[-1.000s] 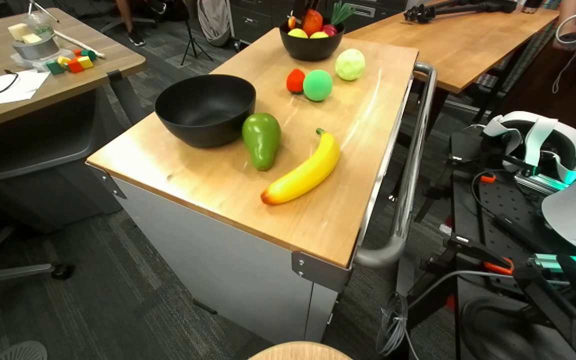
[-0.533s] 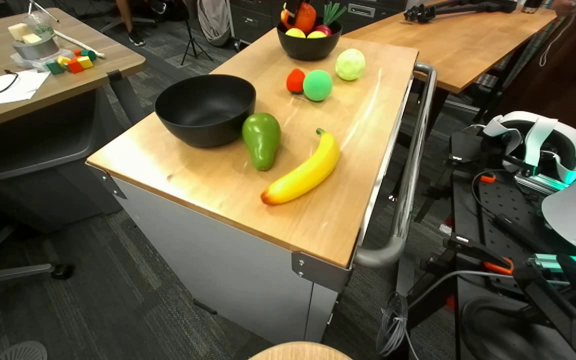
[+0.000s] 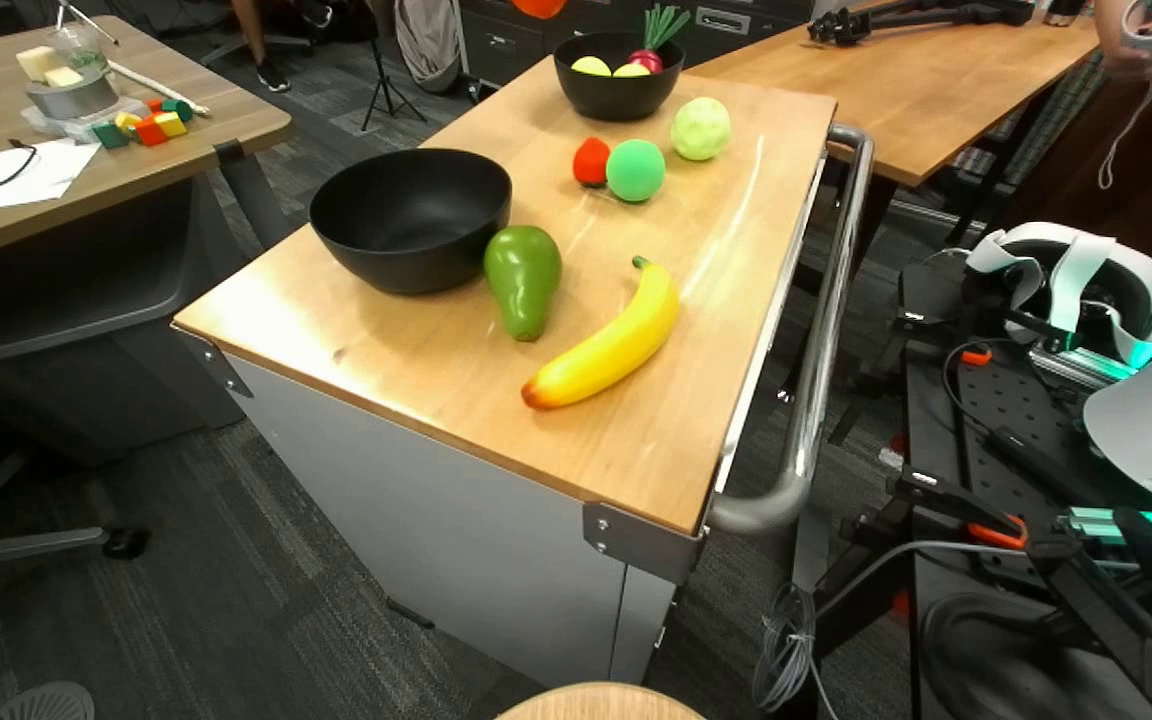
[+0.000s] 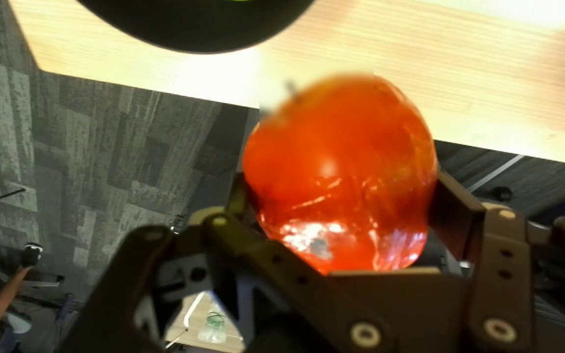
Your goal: Remove the objects one at a time from the black bowls starting with the left bowl and place the objects on the table
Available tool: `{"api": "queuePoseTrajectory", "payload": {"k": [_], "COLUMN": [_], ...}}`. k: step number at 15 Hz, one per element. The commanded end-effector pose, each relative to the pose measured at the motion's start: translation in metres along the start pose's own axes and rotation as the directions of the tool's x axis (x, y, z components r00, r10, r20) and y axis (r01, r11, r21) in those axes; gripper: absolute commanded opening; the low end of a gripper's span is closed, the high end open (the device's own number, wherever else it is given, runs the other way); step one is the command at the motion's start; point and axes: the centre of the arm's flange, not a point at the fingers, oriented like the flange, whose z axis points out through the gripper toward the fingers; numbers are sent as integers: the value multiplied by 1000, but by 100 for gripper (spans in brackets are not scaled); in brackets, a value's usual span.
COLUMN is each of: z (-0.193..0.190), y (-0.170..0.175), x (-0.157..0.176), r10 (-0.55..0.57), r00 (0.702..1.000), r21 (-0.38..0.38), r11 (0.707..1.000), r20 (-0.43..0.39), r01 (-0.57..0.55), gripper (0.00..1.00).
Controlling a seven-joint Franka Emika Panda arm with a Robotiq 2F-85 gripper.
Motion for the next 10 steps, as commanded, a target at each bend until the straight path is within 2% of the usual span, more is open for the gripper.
{"api": "queuePoseTrajectory", "payload": {"k": [1, 5, 10], "z": [15, 45, 80], "y": [-53, -98, -90], "x": [7, 5, -4], "r10": [-1, 7, 55], "r00": [1000, 998, 992], "r21": [51, 82, 36], "r11": [999, 997, 998], "r20": [7, 62, 114], "r01": [0, -12, -59], "gripper": [60, 60, 60]}}
